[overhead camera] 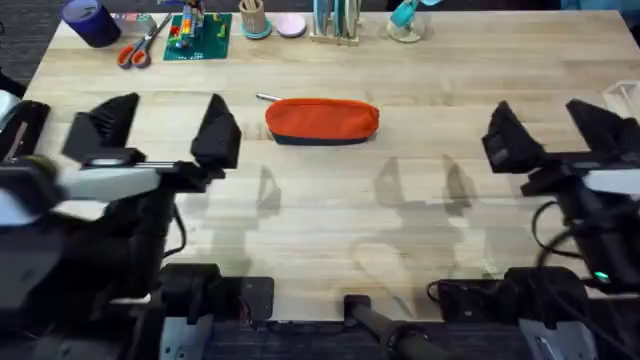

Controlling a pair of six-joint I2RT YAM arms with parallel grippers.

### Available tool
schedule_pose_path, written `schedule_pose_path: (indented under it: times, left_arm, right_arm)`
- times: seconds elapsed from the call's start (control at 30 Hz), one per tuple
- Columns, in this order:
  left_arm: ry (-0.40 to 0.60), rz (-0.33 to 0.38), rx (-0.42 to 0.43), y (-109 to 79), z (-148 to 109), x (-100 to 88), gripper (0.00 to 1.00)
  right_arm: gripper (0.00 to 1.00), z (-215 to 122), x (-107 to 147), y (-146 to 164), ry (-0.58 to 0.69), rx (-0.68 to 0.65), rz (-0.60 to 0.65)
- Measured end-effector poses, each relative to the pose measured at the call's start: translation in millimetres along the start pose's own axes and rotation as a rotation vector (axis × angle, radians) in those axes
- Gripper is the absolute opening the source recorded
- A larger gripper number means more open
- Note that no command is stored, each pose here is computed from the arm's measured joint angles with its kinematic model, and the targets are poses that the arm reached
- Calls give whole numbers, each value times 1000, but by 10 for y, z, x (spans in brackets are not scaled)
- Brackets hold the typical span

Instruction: Unzip the bag, pick up the pens from the table one at a time and place them inside, then zip the bag closed.

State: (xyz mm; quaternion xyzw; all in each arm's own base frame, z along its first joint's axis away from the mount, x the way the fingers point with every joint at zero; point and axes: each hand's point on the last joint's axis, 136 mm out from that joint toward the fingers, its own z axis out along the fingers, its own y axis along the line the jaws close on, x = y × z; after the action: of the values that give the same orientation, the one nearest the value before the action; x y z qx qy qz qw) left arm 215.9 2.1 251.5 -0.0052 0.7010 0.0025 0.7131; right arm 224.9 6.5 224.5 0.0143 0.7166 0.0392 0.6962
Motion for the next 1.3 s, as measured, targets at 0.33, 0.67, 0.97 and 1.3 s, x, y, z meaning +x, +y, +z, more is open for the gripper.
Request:
schedule_pose_path:
  times: [0.33, 0.67, 0.97, 1.3]
  left_arm:
    - [137, 4, -42, 71, -133, -421, 993]
    - [347, 8, -32, 51, 23, -599, 992]
    - [551, 79, 73, -93, 380, -569, 993]
    - [632, 257, 291, -332, 786, -293, 992]
  right_arm:
    - [996, -121, -309, 31, 242, 17, 15]
    - [996, 38, -405, 33, 508, 38, 23]
    - [995, 216, -416, 29, 674, 49, 24]
    - [996, 359, -231, 11, 760, 56, 27]
